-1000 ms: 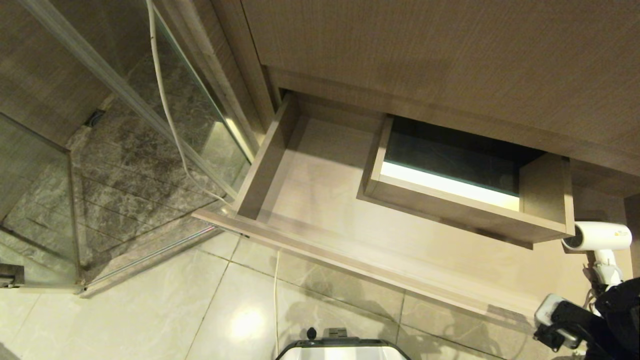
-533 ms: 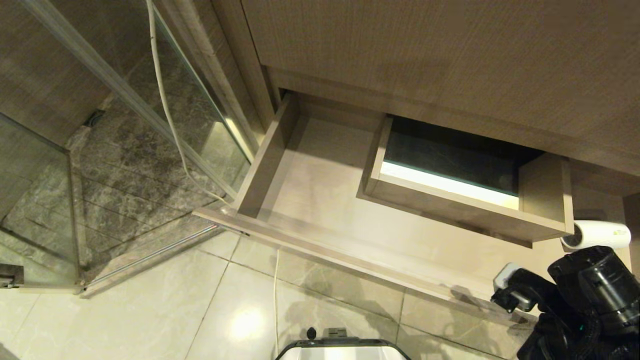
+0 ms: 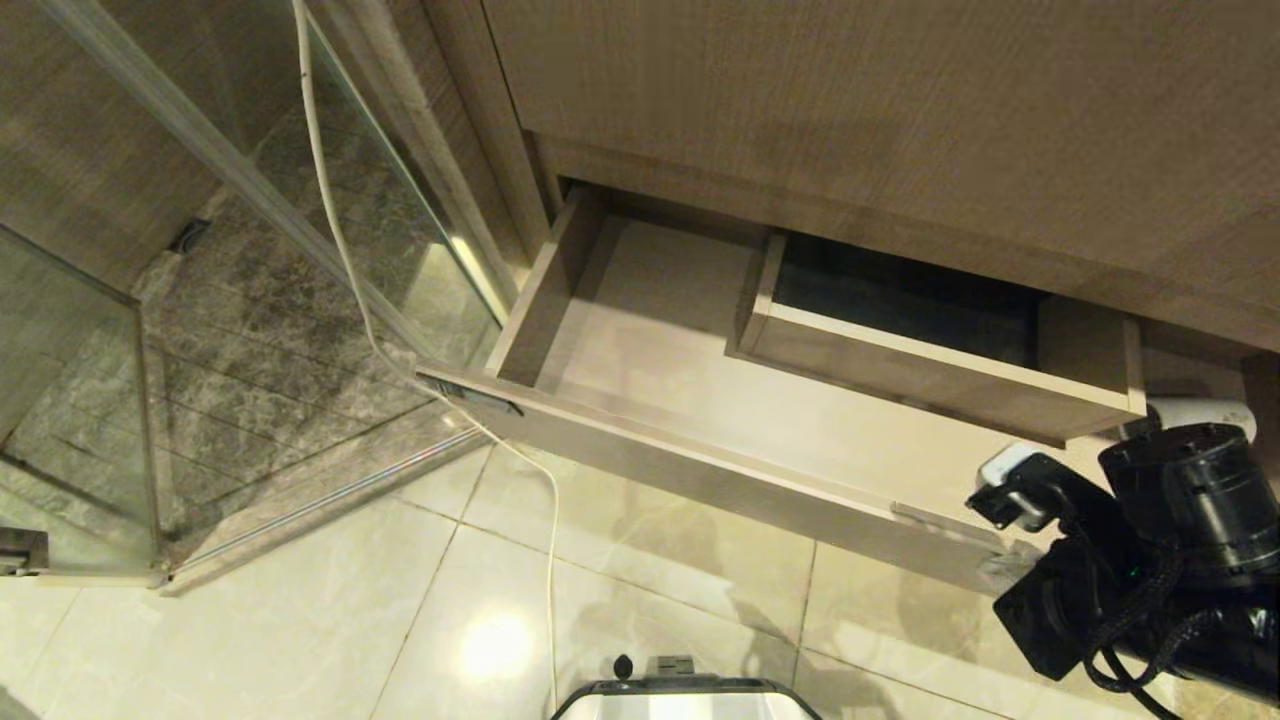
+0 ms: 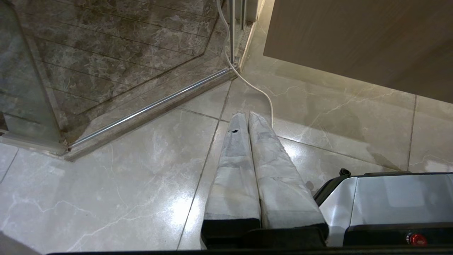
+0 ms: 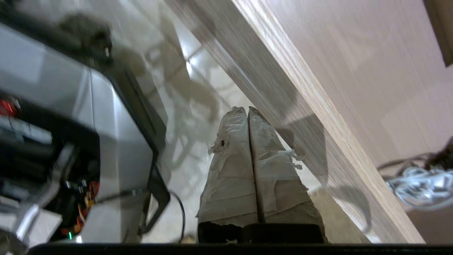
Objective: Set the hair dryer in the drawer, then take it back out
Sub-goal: Close the drawer
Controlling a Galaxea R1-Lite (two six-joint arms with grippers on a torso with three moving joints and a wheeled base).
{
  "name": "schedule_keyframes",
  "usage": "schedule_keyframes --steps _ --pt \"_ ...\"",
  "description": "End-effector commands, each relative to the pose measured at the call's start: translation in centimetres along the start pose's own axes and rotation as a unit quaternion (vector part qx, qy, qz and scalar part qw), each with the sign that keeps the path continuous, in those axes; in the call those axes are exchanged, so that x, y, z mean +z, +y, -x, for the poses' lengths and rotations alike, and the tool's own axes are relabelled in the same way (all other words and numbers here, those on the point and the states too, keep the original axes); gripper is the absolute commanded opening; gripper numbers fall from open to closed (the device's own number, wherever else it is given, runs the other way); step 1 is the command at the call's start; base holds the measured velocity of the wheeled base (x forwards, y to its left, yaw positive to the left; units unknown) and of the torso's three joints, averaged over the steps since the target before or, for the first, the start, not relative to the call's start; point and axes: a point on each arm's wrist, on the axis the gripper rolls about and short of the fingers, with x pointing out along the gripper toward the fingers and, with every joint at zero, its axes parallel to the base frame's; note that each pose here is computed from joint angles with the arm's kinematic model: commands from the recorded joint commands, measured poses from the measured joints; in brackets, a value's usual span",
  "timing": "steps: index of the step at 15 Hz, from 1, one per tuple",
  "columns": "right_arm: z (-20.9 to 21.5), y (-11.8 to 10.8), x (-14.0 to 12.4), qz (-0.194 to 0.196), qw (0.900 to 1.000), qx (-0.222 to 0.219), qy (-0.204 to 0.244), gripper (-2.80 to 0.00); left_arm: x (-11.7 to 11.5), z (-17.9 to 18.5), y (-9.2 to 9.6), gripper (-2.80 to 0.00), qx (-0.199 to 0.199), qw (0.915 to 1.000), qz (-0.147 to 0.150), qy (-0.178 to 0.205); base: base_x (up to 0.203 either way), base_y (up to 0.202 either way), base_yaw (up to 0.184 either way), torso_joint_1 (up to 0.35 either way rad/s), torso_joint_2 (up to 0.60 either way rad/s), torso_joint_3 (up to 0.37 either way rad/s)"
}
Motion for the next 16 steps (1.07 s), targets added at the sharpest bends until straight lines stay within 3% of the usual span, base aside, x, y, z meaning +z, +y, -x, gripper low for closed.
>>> schedule_keyframes --steps 1,5,7,9,13,16 --pt "-0.7 -1.8 2.5 -0.025 0.997 -0.042 -0.065 -2.80 0.0 0.0 0.0 -2.80 0.000 1.0000 0.000 0.000 0.000 0.000 0.000 0.000 0.00 0.000" --pt "-1.7 -4.5 6.7 -0.042 0.981 -0.103 -0.159 -2.80 0.0 0.0 0.0 -2.80 0.000 1.0000 0.000 0.001 0.000 0.000 0.000 0.000 0.00 0.000" --pt "-1.6 -5.5 7.5 -0.038 0.977 -0.122 -0.173 -2.80 0.0 0.0 0.0 -2.80 0.000 1.0000 0.000 0.000 0.000 0.000 0.000 0.000 0.00 0.000" --pt "-0.8 -5.5 6.8 -0.036 0.978 -0.118 -0.166 -2.80 0.0 0.0 0.0 -2.80 0.000 1.0000 0.000 0.001 0.000 0.000 0.000 0.000 0.00 0.000" --pt "2.0 -4.6 2.7 -0.021 0.990 -0.082 -0.109 -2.80 0.0 0.0 0.0 -2.80 0.000 1.0000 0.000 0.001 0.000 0.000 0.000 0.000 0.00 0.000" --pt "4.0 -4.2 0.9 -0.023 0.990 -0.067 -0.118 -2.80 0.0 0.0 0.0 -2.80 0.000 1.0000 0.000 0.001 0.000 0.000 0.000 0.000 0.00 0.000"
